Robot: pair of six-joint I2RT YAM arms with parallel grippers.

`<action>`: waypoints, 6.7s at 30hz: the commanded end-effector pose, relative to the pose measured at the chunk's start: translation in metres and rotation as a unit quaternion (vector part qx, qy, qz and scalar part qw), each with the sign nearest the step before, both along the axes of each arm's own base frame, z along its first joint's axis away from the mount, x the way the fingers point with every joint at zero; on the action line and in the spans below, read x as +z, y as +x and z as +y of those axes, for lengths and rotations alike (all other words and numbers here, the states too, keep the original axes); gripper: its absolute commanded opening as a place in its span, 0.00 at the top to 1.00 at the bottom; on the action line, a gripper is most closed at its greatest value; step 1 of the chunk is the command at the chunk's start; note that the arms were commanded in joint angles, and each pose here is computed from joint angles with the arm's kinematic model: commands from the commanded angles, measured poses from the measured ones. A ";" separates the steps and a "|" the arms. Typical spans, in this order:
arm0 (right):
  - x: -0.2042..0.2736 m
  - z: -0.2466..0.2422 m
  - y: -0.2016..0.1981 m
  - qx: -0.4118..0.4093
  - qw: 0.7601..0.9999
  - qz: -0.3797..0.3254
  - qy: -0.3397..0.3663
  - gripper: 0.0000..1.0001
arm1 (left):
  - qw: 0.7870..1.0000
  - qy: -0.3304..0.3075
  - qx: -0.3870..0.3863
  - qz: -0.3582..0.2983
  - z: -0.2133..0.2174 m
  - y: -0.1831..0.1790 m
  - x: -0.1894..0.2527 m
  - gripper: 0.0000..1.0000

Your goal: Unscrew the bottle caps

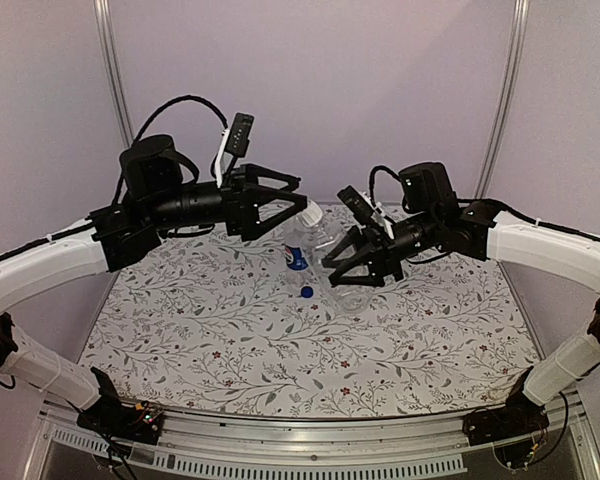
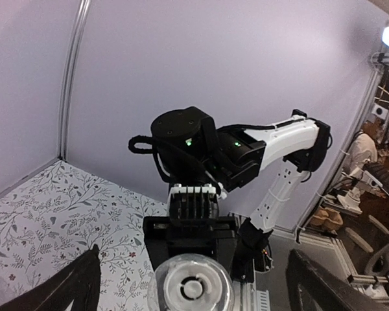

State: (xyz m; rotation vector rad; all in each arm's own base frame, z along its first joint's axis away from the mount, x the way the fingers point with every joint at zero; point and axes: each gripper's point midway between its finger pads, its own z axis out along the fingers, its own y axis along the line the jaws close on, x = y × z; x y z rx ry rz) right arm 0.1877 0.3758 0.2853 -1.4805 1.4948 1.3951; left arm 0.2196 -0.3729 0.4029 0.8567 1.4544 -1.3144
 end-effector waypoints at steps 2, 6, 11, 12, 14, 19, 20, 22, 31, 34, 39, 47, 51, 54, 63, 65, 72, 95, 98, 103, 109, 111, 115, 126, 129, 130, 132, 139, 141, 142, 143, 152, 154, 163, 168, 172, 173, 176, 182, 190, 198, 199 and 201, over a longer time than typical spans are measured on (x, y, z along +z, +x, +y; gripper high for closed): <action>0.013 -0.003 -0.022 0.063 0.998 0.009 0.030 0.53 | 0.994 -0.022 -0.087 -0.070 -0.001 -0.023 0.017 0.01; 0.013 -0.003 -0.024 0.071 0.997 0.013 0.033 0.53 | 0.990 -0.026 -0.114 -0.074 -0.008 -0.026 0.015 0.01; 0.013 -0.003 -0.024 0.074 0.997 0.017 0.034 0.53 | 0.989 -0.027 -0.122 -0.083 -0.013 -0.023 0.010 0.07; 0.014 -0.003 -0.025 0.074 0.997 0.017 0.033 0.53 | 0.989 -0.026 -0.121 -0.085 -0.015 -0.022 0.009 0.09; 0.013 -0.003 -0.024 0.073 0.997 0.017 0.032 0.53 | 0.988 -0.025 -0.126 -0.084 -0.017 -0.022 0.007 0.12; 0.008 -0.002 -0.022 0.068 0.997 0.019 0.026 0.53 | 0.988 -0.019 -0.131 -0.078 -0.020 -0.020 -0.001 0.24; 0.008 -0.002 -0.022 0.067 0.997 0.019 0.026 0.53 | 0.988 -0.018 -0.132 -0.077 -0.020 -0.020 -0.003 0.26; 0.007 -0.002 -0.021 0.067 0.997 0.021 0.024 0.53 | 0.988 -0.017 -0.134 -0.077 -0.020 -0.020 -0.004 0.30; 0.005 -0.001 -0.020 0.063 0.998 0.020 0.021 0.53 | 0.988 -0.012 -0.138 -0.072 -0.022 -0.020 -0.009 0.41; 0.004 -0.001 -0.020 0.061 0.998 0.020 0.019 0.53 | 0.988 -0.011 -0.138 -0.070 -0.022 -0.020 -0.010 0.45; 0.005 -0.002 -0.020 0.059 0.998 0.019 0.019 0.53 | 0.988 -0.010 -0.138 -0.067 -0.023 -0.019 -0.010 0.55; 0.005 -0.002 -0.019 0.052 0.998 0.014 0.016 0.53 | 0.990 -0.009 -0.126 -0.062 -0.021 -0.017 -0.008 0.72; 0.004 -0.002 -0.017 0.046 0.999 0.012 0.013 0.53 | 0.992 -0.011 -0.114 -0.053 -0.019 -0.014 -0.003 0.79; 0.002 -0.001 -0.012 0.033 0.999 0.008 0.008 0.53 | 0.992 -0.012 -0.115 -0.047 -0.018 -0.015 0.000 0.80; -0.003 0.001 -0.003 0.007 1.000 0.001 -0.004 0.54 | 0.998 -0.015 -0.067 -0.013 -0.013 -0.001 0.010 1.00; -0.004 0.001 0.001 -0.006 1.000 -0.002 -0.009 0.54 | 0.999 -0.013 -0.038 0.009 -0.010 0.008 0.012 1.00; -0.009 0.001 0.013 -0.042 0.999 -0.006 -0.025 0.54 | 0.995 -0.007 0.084 0.062 0.010 0.039 0.012 1.00; 0.012 -0.014 0.030 -0.105 0.994 -0.028 0.000 0.52 | 0.934 0.103 0.337 0.064 0.097 0.075 -0.118 1.00; 0.015 -0.015 0.031 -0.106 0.994 -0.028 0.003 0.51 | 0.918 0.130 0.369 0.072 0.110 0.081 -0.157 0.98; 0.015 -0.014 0.028 -0.096 0.995 -0.024 0.008 0.50 | 0.905 0.163 0.384 0.088 0.114 0.087 -0.210 0.91; 0.015 -0.015 0.027 -0.098 0.995 -0.022 0.010 0.50 | 0.886 0.212 0.399 0.104 0.116 0.099 -0.265 0.92; 0.014 -0.016 0.026 -0.098 0.995 -0.021 0.009 0.50 | 0.879 0.230 0.404 0.106 0.117 0.103 -0.282 0.92; 0.012 -0.017 0.026 -0.099 0.995 -0.020 0.008 0.50 | 0.867 0.261 0.412 0.108 0.118 0.110 -0.308 0.92; 0.009 -0.017 0.024 -0.095 0.995 -0.020 0.006 0.50 | 0.853 0.309 0.402 0.126 0.117 0.118 -0.362 0.92; 0.007 -0.016 0.025 -0.096 0.995 -0.019 0.004 0.50 | 0.853 0.310 0.399 0.127 0.117 0.118 -0.366 0.92; 0.007 -0.016 0.025 -0.096 0.995 -0.018 0.003 0.50 | 0.854 0.310 0.399 0.128 0.117 0.117 -0.367 0.92; 0.005 -0.016 0.025 -0.096 0.995 -0.017 0.002 0.50 | 0.853 0.311 0.398 0.129 0.117 0.117 -0.370 0.91; 0.002 -0.016 0.025 -0.096 0.995 -0.015 -0.001 0.50 | 0.851 0.319 0.395 0.137 0.117 0.114 -0.376 0.72; 0.001 -0.016 0.025 -0.095 0.995 -0.014 -0.001 0.50 | 0.851 0.316 0.395 0.138 0.118 0.114 -0.373 0.64; 0.001 -0.016 0.025 -0.095 0.995 -0.014 -0.001 0.50 | 0.852 0.314 0.395 0.139 0.118 0.113 -0.372 0.60; 0.000 -0.016 0.025 -0.094 0.995 -0.013 -0.002 0.50 | 0.853 0.310 0.396 0.139 0.118 0.113 -0.370 0.56; -0.008 -0.015 0.026 -0.094 0.996 -0.007 -0.007 0.50 | 0.857 0.297 0.399 0.134 0.120 0.111 -0.350 0.31; -0.009 -0.015 0.026 -0.096 0.995 -0.007 -0.008 0.50 | 0.861 0.286 0.400 0.127 0.119 0.112 -0.336 0.26; -0.019 -0.016 0.030 -0.107 0.994 -0.001 -0.023 0.50 | 0.932 0.167 0.309 0.086 0.094 0.083 -0.222 0.15; -0.024 -0.011 0.028 -0.094 0.995 0.008 -0.024 0.50 | 0.975 0.078 0.202 0.053 0.074 0.046 -0.144 0.15; -0.023 -0.004 0.023 -0.079 0.997 0.008 -0.022 0.50 | 0.990 0.027 0.131 0.040 0.064 0.021 -0.095 0.15; -0.023 -0.001 0.022 -0.075 0.997 0.008 -0.021 0.50 | 0.992 0.019 0.118 0.042 0.061 0.018 -0.086 0.15; -0.025 0.007 0.017 -0.062 0.998 0.011 -0.023 0.49 | 0.995 0.009 0.081 0.048 0.052 0.011 -0.069 0.15; -0.028 0.020 0.010 -0.040 0.999 0.014 -0.026 0.47 | 0.998 -0.004 0.029 0.060 0.035 0.006 -0.051 0.14; -0.024 0.025 0.005 -0.027 0.999 0.016 -0.022 0.47 | 0.997 0.012 0.000 0.071 0.016 0.007 -0.060 0.14; -0.026 0.027 -0.001 -0.015 0.999 0.020 -0.022 0.46 | 0.996 0.028 -0.031 0.081 -0.004 0.004 -0.075 0.24; -0.026 0.027 -0.001 -0.015 0.999 0.020 -0.022 0.46 | 0.996 0.029 -0.034 0.081 -0.005 0.004 -0.075 0.27; -0.026 0.026 -0.001 -0.016 0.999 0.019 -0.022 0.46 | 0.996 0.029 -0.040 0.080 -0.008 0.003 -0.075 0.31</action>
